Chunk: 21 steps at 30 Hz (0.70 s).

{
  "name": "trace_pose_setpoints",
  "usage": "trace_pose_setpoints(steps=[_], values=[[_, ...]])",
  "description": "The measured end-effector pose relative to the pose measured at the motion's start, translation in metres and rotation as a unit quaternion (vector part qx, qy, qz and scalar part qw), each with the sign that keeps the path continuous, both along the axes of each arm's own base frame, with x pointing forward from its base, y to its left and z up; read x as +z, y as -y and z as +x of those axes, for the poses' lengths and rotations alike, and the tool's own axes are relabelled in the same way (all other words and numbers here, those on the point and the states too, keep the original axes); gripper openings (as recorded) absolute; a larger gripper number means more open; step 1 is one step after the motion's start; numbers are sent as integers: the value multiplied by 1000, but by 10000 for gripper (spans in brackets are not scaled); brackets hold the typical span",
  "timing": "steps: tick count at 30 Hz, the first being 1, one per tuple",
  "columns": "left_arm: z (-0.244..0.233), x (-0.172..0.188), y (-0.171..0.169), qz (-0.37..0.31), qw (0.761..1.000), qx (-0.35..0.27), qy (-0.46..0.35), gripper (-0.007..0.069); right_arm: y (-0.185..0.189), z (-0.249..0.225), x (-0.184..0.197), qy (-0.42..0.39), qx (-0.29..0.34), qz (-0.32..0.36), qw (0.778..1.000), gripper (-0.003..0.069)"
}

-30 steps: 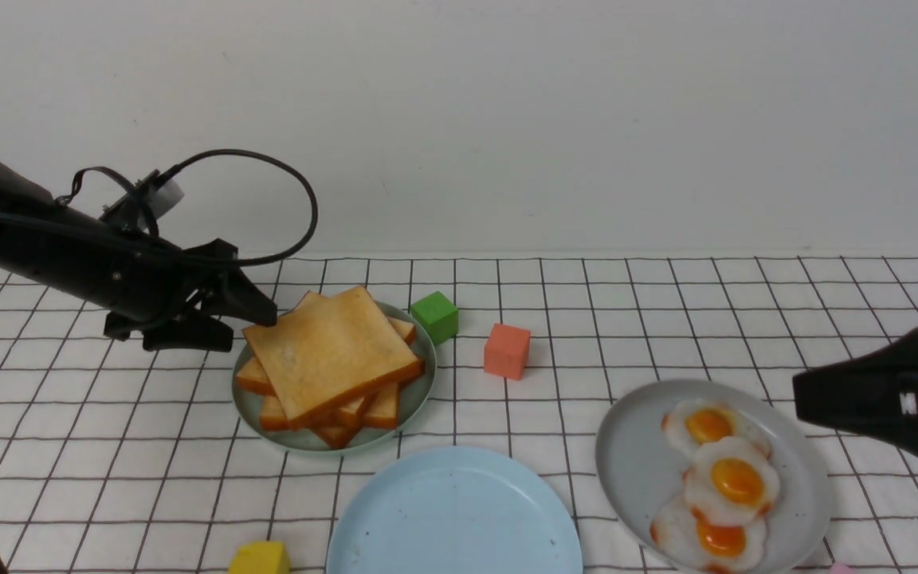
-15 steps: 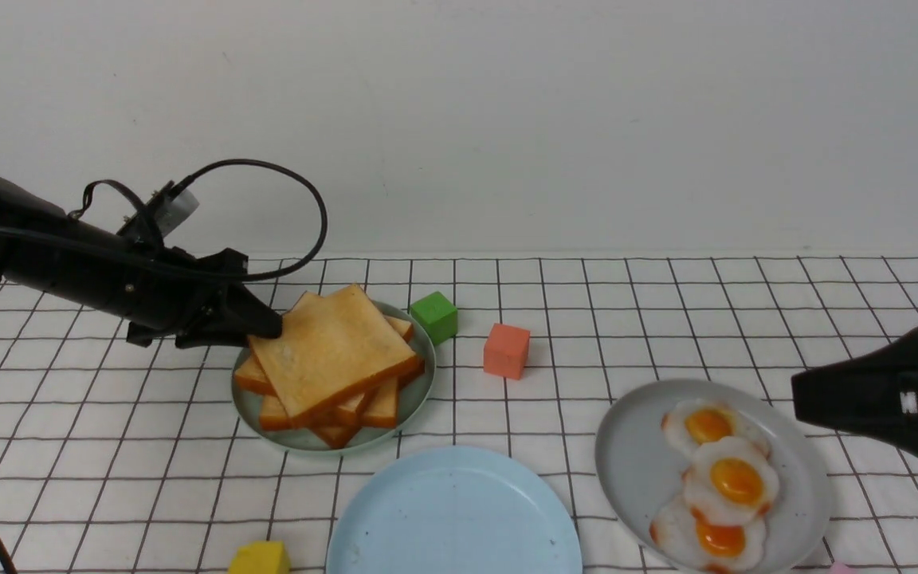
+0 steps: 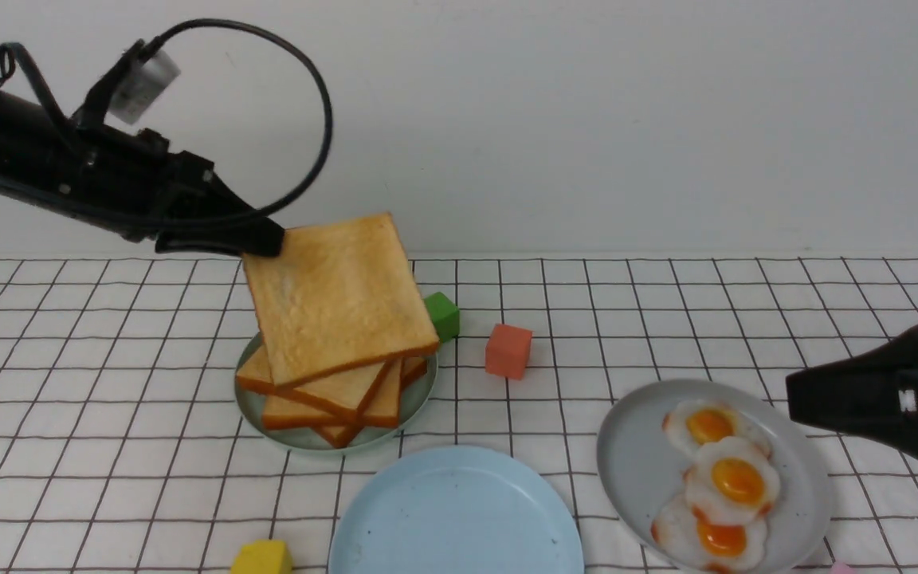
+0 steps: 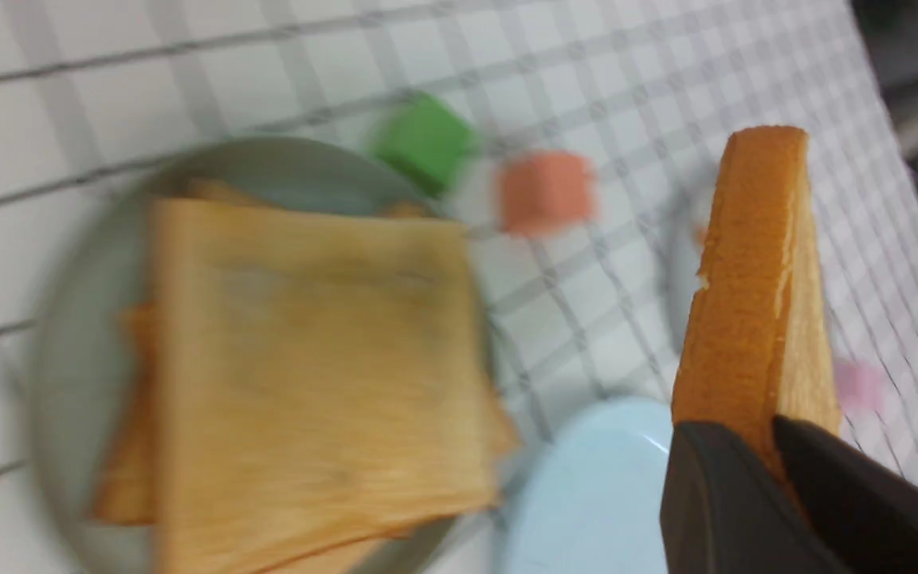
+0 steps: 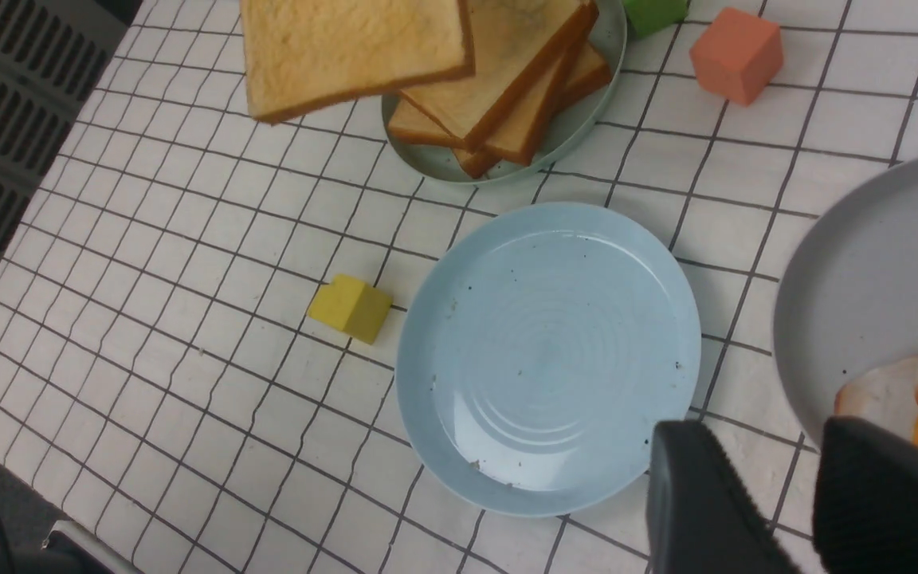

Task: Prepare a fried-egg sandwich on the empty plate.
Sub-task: Use the left arm to put a slice of bread into the empty plate in the middle

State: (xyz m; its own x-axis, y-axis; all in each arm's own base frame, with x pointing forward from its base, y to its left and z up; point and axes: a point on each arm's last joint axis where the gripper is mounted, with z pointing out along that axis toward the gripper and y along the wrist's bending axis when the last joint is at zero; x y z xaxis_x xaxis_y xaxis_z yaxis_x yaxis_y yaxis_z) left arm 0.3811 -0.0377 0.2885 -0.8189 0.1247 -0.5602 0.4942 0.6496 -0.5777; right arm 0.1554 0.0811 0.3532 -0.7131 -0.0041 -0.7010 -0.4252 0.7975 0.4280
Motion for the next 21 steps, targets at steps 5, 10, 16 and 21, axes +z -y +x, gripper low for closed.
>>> trace_pose_setpoints(steps=[5, 10, 16, 21], values=[[-25, -39, 59, 10, 994, -93, -63, 66, 0, 0, 0, 0, 0, 0, 1000, 249], [-37, -84, 91, 46, 988, -111, -99, 66, 0, 1, 0, 3, -2, -2, 1000, 249], [-33, -109, 94, 72, 987, -76, -124, 66, 1, 1, 1, 8, -5, -1, 1000, 249], [-33, -115, 92, 91, 984, -68, -137, 129, 2, 5, -1, 5, -19, -3, 1000, 255]])
